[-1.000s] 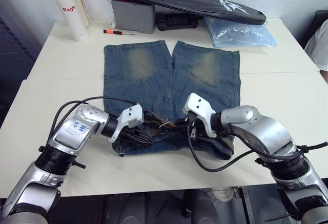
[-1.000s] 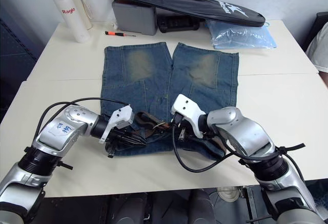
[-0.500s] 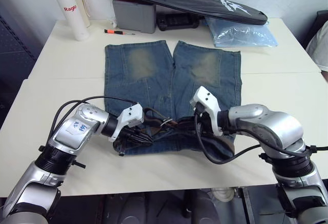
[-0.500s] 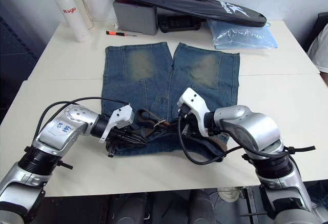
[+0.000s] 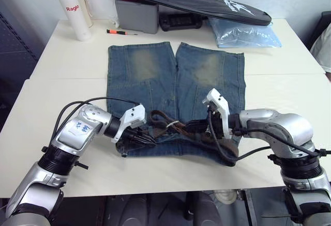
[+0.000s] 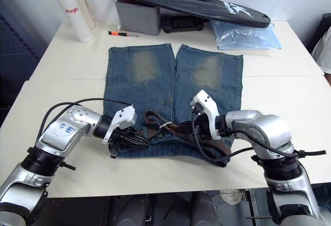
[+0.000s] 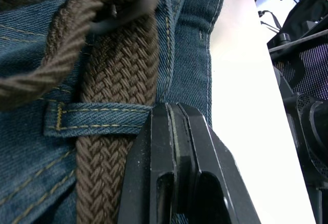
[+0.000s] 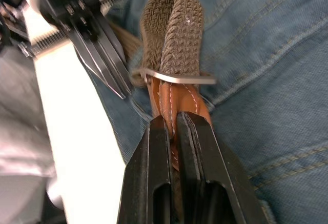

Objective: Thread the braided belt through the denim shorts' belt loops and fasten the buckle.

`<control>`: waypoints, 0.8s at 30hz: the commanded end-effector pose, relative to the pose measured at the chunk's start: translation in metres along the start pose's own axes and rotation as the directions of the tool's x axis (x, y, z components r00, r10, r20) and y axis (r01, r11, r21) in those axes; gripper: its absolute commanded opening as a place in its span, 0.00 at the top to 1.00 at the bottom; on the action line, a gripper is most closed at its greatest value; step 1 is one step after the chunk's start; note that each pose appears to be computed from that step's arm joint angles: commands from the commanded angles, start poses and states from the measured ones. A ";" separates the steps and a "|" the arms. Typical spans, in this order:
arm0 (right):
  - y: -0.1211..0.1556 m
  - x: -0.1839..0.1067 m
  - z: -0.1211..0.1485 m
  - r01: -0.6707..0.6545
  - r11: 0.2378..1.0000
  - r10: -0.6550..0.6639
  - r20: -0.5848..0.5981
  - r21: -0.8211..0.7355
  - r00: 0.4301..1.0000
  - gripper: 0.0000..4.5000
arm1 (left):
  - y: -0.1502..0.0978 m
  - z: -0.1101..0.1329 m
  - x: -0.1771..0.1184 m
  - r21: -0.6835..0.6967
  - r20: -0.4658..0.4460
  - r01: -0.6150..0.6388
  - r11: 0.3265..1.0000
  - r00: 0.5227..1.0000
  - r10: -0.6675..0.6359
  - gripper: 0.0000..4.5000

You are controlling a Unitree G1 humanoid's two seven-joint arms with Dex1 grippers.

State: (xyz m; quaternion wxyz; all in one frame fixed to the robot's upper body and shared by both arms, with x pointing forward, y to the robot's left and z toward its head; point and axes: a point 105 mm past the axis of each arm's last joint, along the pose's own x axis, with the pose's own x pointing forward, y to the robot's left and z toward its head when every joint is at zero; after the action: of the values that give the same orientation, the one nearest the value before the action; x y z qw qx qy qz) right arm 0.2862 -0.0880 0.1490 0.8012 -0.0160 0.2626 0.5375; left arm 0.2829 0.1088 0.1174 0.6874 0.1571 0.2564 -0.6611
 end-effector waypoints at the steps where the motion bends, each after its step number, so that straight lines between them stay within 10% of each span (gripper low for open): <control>1: -0.027 -0.034 0.037 0.165 0.819 -0.161 0.057 -0.550 0.985 1.00 | 0.000 -0.002 -0.003 0.008 -0.007 -0.018 1.000 1.000 0.018 1.00; 24: -0.042 -0.142 -0.040 0.193 0.690 -0.389 -0.132 -0.698 0.912 1.00 | 0.005 -0.017 -0.021 0.023 -0.102 0.023 0.999 0.995 -0.020 1.00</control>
State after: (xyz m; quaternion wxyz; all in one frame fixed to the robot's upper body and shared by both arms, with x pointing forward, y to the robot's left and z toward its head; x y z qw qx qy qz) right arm 0.2654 -0.2282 0.1551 0.7770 -0.3833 0.1618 0.4724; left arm 0.2856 0.1289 0.1146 0.6680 0.1825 0.2746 -0.6671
